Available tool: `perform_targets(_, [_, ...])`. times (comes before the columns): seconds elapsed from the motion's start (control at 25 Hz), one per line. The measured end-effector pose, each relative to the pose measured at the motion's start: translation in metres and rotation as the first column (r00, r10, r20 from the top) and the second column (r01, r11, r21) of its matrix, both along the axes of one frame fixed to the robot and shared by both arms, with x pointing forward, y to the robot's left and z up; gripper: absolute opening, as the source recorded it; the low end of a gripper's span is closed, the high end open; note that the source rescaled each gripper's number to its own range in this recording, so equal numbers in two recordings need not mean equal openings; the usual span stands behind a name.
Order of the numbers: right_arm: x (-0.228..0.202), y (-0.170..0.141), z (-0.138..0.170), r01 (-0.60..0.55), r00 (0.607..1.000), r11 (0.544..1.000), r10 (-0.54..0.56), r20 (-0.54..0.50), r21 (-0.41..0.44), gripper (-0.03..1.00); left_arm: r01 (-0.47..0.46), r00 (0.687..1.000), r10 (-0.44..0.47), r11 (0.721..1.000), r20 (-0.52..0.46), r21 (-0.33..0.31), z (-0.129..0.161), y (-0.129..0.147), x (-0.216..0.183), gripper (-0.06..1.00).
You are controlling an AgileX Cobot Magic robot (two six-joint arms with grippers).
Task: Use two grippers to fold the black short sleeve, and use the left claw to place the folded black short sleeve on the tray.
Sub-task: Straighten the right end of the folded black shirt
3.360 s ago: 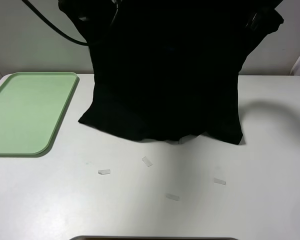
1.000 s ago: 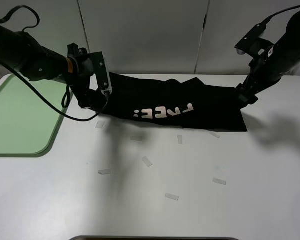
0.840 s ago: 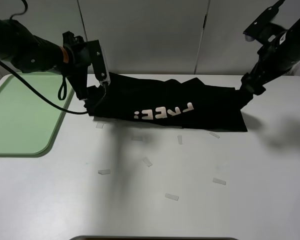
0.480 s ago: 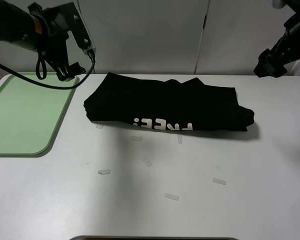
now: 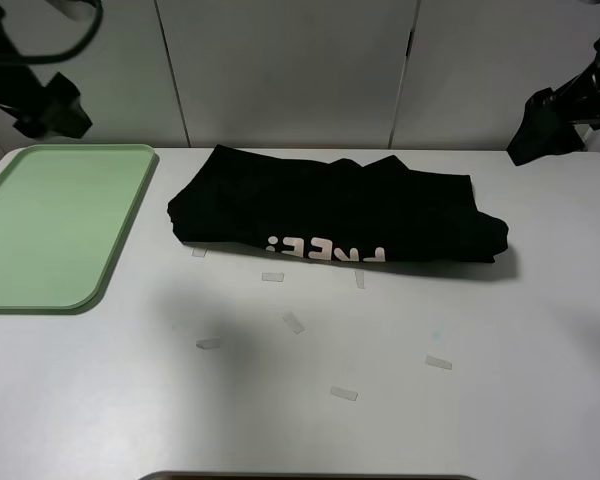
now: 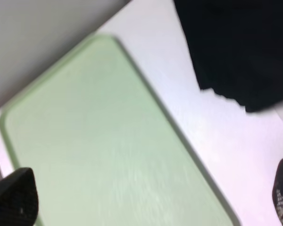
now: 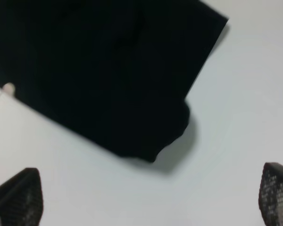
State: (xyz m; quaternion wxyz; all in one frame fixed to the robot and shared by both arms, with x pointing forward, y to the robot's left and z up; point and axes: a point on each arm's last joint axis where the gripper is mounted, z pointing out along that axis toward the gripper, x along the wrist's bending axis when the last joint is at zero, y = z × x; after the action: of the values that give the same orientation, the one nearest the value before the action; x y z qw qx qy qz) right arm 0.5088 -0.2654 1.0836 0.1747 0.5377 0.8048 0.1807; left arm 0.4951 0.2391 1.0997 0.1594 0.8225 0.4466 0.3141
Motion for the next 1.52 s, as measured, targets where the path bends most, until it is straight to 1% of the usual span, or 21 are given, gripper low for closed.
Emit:
perform_targets(0.12, [-0.007,0.001,0.002,0.015,0.999,1.000,-0.014,-0.039,0.023,1.00,-0.084,0.996,0.083,0.996,-0.020,-0.040,0.018,0.011,-0.028,0.99])
perform_targets(0.2, [-0.010,0.001,0.003,0.019,0.998,0.999,-0.017,-0.059,0.035,1.00,-0.120,0.992,0.118,0.990,-0.032,-0.068,0.028,0.017,-0.047,0.99])
perform_targets(0.36, [-0.017,0.003,0.006,0.022,0.996,0.998,-0.017,-0.087,0.055,1.00,-0.145,0.989,0.142,0.978,-0.027,-0.152,0.046,0.026,-0.086,0.99])
perform_targets(0.4, [-0.018,0.003,0.006,0.023,0.995,0.998,-0.017,-0.098,0.062,1.00,-0.144,0.989,0.145,0.974,-0.009,-0.176,0.051,0.029,-0.099,0.99])
perform_targets(0.48, [-0.020,0.004,0.005,0.025,0.993,0.997,-0.016,-0.115,0.076,1.00,-0.142,0.989,0.145,0.968,-0.001,-0.205,0.049,0.034,-0.120,0.98])
perform_targets(0.64, [-0.020,0.005,0.005,0.027,0.992,0.996,-0.016,-0.127,0.084,1.00,-0.134,0.989,0.146,0.957,0.028,-0.256,0.035,0.048,-0.168,0.98])
perform_targets(0.76, [-0.020,0.005,0.005,0.027,0.992,0.996,-0.016,-0.127,0.085,1.00,-0.106,0.988,0.137,0.941,0.075,-0.320,0.019,0.056,-0.203,0.98])
perform_targets(0.88, [-0.020,0.005,0.005,0.027,0.992,0.996,-0.016,-0.127,0.085,1.00,-0.062,0.983,0.125,0.918,0.138,-0.393,0.002,0.061,-0.234,0.98])
perform_targets(0.96, [-0.020,0.005,0.005,0.027,0.992,0.996,-0.016,-0.127,0.085,1.00,-0.034,0.980,0.114,0.902,0.160,-0.431,-0.011,0.063,-0.247,0.98])
perform_targets(1.08, [-0.020,0.005,0.005,0.027,0.992,0.996,-0.016,-0.127,0.085,1.00,-0.006,0.979,0.100,0.883,0.176,-0.469,-0.032,0.063,-0.260,0.98])
perform_targets(1.2, [-0.020,0.005,0.005,0.027,0.992,0.996,-0.016,-0.127,0.085,1.00,0.005,0.981,0.089,0.872,0.170,-0.489,-0.049,0.063,-0.266,0.98])
perform_targets(1.28, [-0.020,0.005,0.005,0.027,0.992,0.996,-0.016,-0.125,0.085,1.00,-0.004,0.987,0.083,0.873,0.140,-0.487,-0.057,0.063,-0.268,0.98])
perform_targets(1.32, [-0.020,0.005,0.005,0.027,0.992,0.996,-0.016,-0.124,0.085,1.00,-0.010,0.989,0.082,0.875,0.127,-0.484,-0.059,0.062,-0.268,0.97])
perform_targets(1.52, [-0.018,0.005,0.006,0.046,0.994,0.994,-0.036,-0.099,0.097,1.00,-0.012,0.989,0.082,0.875,0.125,-0.484,-0.060,0.062,-0.268,0.97])
